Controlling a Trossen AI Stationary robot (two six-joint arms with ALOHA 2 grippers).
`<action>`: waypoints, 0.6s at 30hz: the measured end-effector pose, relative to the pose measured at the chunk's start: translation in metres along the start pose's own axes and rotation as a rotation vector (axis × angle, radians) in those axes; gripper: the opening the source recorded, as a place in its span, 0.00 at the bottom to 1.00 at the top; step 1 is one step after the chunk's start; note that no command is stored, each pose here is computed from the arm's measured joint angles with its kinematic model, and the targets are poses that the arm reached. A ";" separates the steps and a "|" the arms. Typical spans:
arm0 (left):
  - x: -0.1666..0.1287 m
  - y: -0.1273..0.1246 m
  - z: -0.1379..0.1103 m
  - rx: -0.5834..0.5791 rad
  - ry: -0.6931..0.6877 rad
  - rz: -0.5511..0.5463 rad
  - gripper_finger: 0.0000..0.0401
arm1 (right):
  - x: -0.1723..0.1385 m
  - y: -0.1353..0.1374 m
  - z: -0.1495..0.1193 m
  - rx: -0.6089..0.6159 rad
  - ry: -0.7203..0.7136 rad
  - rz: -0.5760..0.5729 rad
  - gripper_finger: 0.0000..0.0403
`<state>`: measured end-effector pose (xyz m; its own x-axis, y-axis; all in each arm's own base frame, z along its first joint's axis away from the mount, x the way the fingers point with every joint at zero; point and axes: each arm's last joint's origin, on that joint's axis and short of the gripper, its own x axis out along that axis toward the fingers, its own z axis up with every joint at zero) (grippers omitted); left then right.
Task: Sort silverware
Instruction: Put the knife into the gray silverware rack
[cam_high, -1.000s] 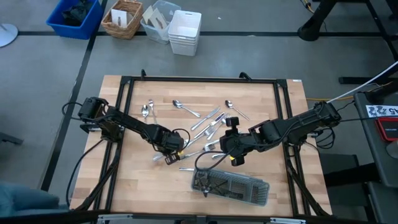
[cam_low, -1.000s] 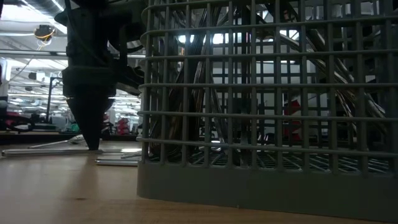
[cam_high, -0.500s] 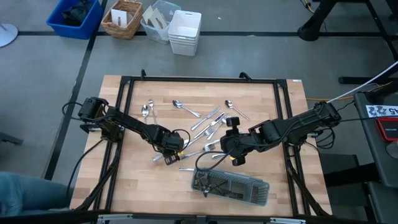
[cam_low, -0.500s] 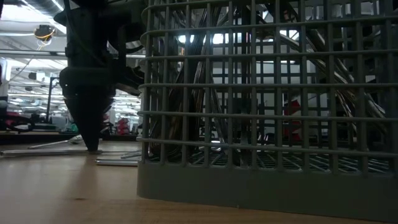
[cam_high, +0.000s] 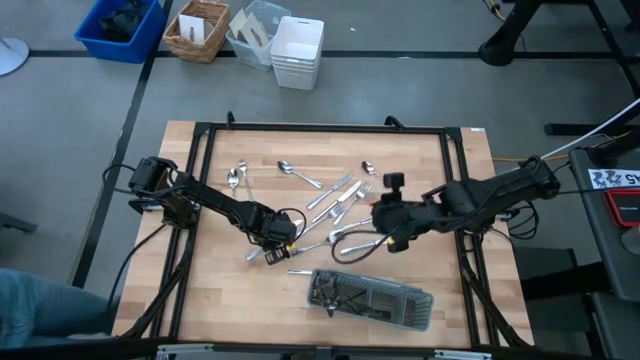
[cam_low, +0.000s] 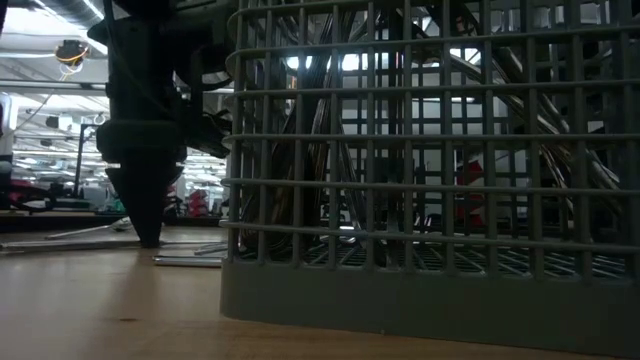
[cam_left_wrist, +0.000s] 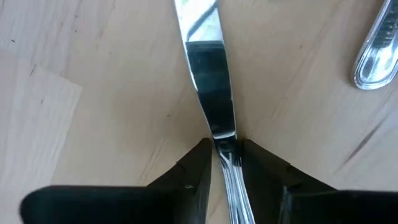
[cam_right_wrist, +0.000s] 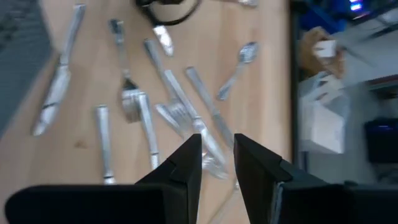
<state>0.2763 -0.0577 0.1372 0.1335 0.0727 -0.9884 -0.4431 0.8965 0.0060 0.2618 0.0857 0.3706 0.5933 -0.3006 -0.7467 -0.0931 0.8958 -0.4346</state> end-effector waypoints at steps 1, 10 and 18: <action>0.000 0.000 0.000 -0.001 0.000 0.000 0.17 | -0.002 -0.005 -0.001 0.002 -0.003 -0.017 0.24; 0.001 0.001 0.000 0.017 0.005 0.002 0.08 | 0.005 -0.052 -0.025 0.104 0.089 -0.068 0.24; 0.001 0.000 0.000 0.016 0.003 0.000 0.14 | 0.027 -0.064 -0.088 0.247 -0.022 0.038 0.24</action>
<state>0.2762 -0.0574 0.1362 0.1306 0.0716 -0.9888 -0.4289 0.9033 0.0088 0.2134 -0.0087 0.3337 0.6108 -0.2605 -0.7477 0.0808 0.9599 -0.2684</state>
